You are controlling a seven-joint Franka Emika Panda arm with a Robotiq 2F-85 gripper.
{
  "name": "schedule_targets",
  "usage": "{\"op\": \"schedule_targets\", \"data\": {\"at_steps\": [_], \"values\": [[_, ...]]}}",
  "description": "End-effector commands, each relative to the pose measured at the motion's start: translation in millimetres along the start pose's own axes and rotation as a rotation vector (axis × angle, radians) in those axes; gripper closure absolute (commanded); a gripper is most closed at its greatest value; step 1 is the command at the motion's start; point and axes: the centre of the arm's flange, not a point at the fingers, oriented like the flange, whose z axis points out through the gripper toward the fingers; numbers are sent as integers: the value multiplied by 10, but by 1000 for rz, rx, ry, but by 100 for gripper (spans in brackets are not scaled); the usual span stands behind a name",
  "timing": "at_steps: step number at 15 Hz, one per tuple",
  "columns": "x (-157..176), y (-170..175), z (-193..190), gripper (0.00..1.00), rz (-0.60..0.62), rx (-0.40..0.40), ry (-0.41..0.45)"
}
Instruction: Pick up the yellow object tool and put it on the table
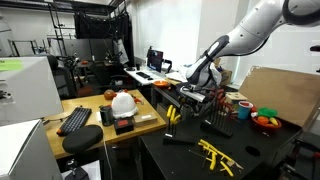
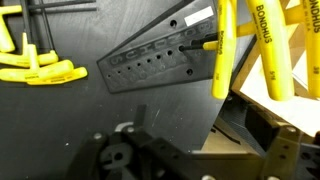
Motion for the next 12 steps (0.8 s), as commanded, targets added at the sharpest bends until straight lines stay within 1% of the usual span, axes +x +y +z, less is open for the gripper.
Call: {"op": "schedule_targets", "data": {"at_steps": [1,5,12], "values": [[-14,-90,37,0,53,-16,-5],[-18,-91,88,0,89,-15,-6],[-140,-144,231,0,95,-13,-44]]}}
